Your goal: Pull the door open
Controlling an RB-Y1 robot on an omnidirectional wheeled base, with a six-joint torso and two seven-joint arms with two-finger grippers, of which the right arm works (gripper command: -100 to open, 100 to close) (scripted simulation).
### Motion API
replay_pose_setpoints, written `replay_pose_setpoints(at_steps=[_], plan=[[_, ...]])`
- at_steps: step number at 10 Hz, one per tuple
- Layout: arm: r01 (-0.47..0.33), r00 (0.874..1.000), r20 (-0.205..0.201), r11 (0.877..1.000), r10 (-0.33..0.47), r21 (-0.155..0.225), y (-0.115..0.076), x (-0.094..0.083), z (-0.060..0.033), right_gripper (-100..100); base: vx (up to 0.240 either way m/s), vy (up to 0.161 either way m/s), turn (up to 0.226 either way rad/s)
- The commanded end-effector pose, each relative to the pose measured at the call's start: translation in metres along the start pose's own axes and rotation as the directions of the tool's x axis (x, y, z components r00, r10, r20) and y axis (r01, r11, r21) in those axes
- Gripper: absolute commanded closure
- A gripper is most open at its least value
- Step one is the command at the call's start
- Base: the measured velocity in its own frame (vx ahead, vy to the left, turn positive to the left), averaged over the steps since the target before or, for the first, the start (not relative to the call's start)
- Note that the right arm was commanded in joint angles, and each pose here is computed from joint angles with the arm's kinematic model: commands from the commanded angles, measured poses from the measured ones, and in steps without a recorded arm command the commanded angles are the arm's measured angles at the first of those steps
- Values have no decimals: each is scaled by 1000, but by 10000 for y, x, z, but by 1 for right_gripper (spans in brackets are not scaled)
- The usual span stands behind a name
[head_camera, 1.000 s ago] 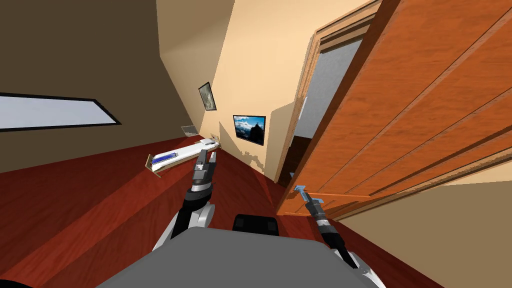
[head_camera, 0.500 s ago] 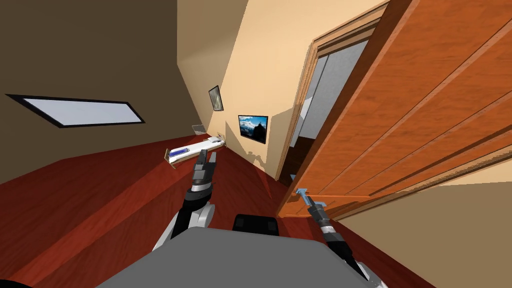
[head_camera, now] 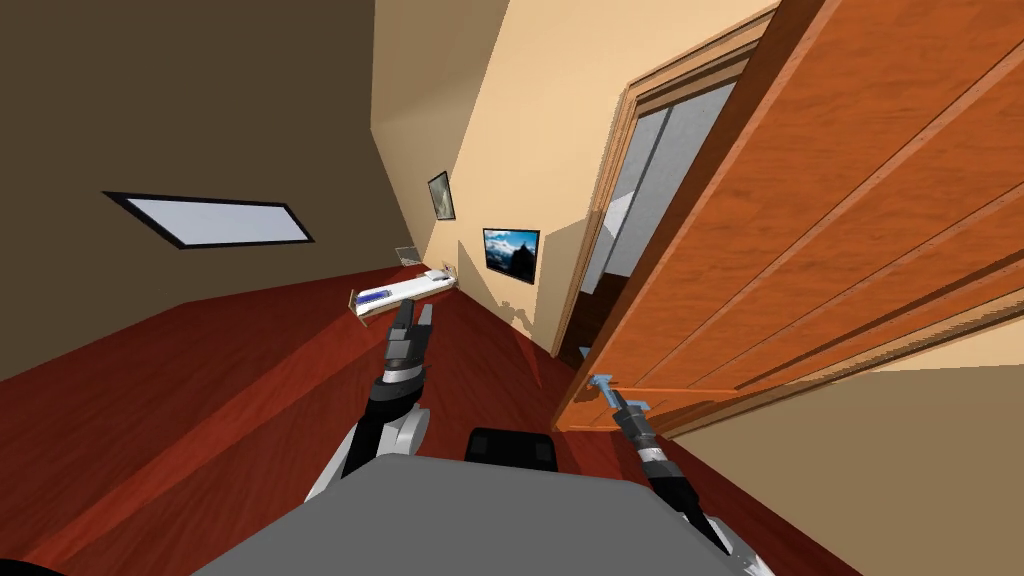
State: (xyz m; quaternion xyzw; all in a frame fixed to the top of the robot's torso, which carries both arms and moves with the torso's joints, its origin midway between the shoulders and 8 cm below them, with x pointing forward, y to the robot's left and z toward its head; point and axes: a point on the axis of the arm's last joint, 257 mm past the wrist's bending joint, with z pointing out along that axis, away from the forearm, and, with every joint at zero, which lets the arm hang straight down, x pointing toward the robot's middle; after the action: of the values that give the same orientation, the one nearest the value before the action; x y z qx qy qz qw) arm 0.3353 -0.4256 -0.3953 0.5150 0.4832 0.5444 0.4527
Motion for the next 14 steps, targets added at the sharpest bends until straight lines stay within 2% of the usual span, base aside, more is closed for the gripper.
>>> replay_pose_setpoints(at_steps=[1, 3, 4, 11, 14], plan=[[-2, 1000, -1, 1000, 2, 9, -50, 74, 25, 100, -193, -75, 129], [0, 1000, 1, 1000, 0, 8, -60, 132, 96, 100, -234, -84, 166], [0, 1000, 1, 1000, 0, 8, -60, 132, 96, 100, -175, -27, 35], [-1, 1000, 9, 1000, 1, 3, -77, 390, 380, 100, -197, -87, 135], [-3, 1000, 11, 1000, 3, 2, -77, 493, 476, 100, -171, -152, 143]])
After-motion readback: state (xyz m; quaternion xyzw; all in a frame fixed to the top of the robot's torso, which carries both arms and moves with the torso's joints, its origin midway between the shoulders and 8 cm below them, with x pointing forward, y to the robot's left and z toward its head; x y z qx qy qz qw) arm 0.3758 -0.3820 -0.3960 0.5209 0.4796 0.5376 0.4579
